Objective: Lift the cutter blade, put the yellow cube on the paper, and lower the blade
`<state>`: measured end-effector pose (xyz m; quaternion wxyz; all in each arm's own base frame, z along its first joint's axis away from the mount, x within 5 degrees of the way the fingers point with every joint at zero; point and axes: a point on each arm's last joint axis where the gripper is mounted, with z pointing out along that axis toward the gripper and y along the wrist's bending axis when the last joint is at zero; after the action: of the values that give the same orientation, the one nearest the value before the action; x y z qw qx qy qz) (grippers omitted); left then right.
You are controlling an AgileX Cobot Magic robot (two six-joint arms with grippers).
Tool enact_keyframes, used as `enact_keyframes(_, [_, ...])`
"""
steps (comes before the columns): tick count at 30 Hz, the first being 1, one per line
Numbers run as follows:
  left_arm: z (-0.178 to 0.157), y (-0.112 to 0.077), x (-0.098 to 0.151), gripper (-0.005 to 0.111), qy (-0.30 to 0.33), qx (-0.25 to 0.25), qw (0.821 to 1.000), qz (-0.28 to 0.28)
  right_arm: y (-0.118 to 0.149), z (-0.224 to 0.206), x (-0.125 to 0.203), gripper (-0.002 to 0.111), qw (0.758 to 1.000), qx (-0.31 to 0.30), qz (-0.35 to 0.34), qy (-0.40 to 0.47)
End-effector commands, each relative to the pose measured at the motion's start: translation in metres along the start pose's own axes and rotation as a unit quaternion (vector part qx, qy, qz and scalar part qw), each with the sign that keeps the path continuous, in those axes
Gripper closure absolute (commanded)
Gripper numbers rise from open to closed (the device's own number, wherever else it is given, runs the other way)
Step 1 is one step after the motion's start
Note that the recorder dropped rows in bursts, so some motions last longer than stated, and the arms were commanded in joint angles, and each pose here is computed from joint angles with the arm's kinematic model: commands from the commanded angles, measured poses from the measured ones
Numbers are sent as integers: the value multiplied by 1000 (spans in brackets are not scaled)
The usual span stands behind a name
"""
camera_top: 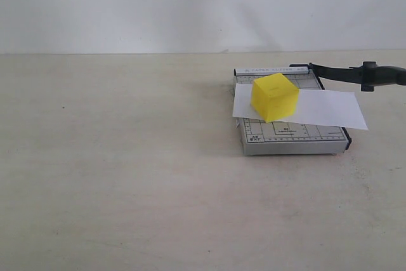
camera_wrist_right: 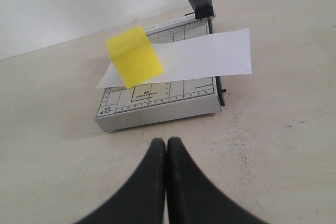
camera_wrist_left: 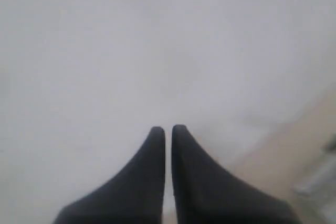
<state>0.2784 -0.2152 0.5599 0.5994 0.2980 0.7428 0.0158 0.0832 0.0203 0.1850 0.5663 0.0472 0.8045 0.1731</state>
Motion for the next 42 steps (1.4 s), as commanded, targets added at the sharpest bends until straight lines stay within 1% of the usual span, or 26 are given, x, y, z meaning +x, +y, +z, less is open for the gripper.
enact_keyframes(1, [-105,105,-1,102,-32,-278,960,-19,0,0,-1,108,1000,2,-4,-5])
enact_keyframes(2, [-134,119,1,102,-53,-279,958,-44,0,0,-1,108,1000,2,-4,-5])
enact_keyframes(4, [-193,137,7,102,-99,-266,955,-83,0,0,-1,108,1000,2,-4,-5])
enact_keyframes(5, [-229,141,11,102,-128,-256,953,-99,0,0,-1,108,1000,2,-4,-5])
enact_keyframes(6, [-265,142,17,102,-156,-250,950,-106,0,0,-1,108,1000,2,-4,-5])
enact_keyframes(7, [-294,143,24,102,-175,-250,946,-106,0,0,-1,108,1000,2,-4,-5])
enact_keyframes(10, [-390,142,62,102,-226,-274,929,-104,0,0,-1,108,1000,2,-4,-5])
enact_keyframes(12, [-424,140,92,102,-221,-298,923,-105,0,0,-1,108,1000,2,-4,-5])
enact_keyframes(14, [-429,134,114,102,-193,-302,928,-96,0,0,0,108,1000,0,-4,-1])
enact_keyframes(16, [-411,126,128,102,-151,-288,941,-90,0,0,0,108,1000,0,-4,-1])
enact_keyframes(17, [-391,120,139,102,-113,-281,949,-89,0,0,0,108,1000,-2,-4,2])
enact_keyframes(19, [-358,110,157,102,-55,-267,958,-87,1,0,1,108,1000,-5,-9,8])
enact_keyframes(20, [-326,100,170,102,-17,-250,964,-85,1,0,2,108,1000,-6,-7,9])
enact_keyframes(22, [-287,85,182,102,-38,-228,969,-83,1,0,2,108,1000,-6,-2,9])
enact_keyframes(23, [-256,72,192,102,-54,-211,973,-72,1,0,1,108,1000,-6,-2,8])
enact_keyframes(25, [-214,53,208,102,-88,-183,976,-74,1,0,1,108,1000,-6,-2,8])
enact_keyframes(26, [-188,39,222,102,-94,-158,981,-67,1,0,1,108,1000,-6,-2,8])
enact_keyframes(28, [-155,18,241,102,-101,-113,987,-56,1,0,1,108,1000,-6,-2,8])
enact_keyframes(29, [-139,8,253,102,-91,-90,990,-53,1,0,1,108,1000,-6,-2,8])
enact_keyframes(30, [-128,0,263,102,-79,-71,993,-56,1,0,1,108,1000,-6,-2,8])
enact_keyframes(32, [-103,-15,289,102,-21,-43,996,-81,1,0,1,108,1000,-6,-2,8])
enact_keyframes(35, [-80,-32,319,102,42,-14,989,-140,1,0,1,108,1000,-6,-2,8])
enact_keyframes(37, [-71,-42,332,102,56,11,983,-174,1,0,1,108,1000,-4,-2,5])
enact_keyframes(38, [-67,-46,337,102,53,28,980,-190,0,0,0,108,1000,-2,-2,2])
enact_keyframes(40, [-61,-50,346,102,52,53,976,-202,-2,0,-4,108,1000,10,-2,-21])
enact_keyframes(42, [-60,-45,361,102,71,36,973,-217,-5,-1,-9,108,998,27,-1,-52])
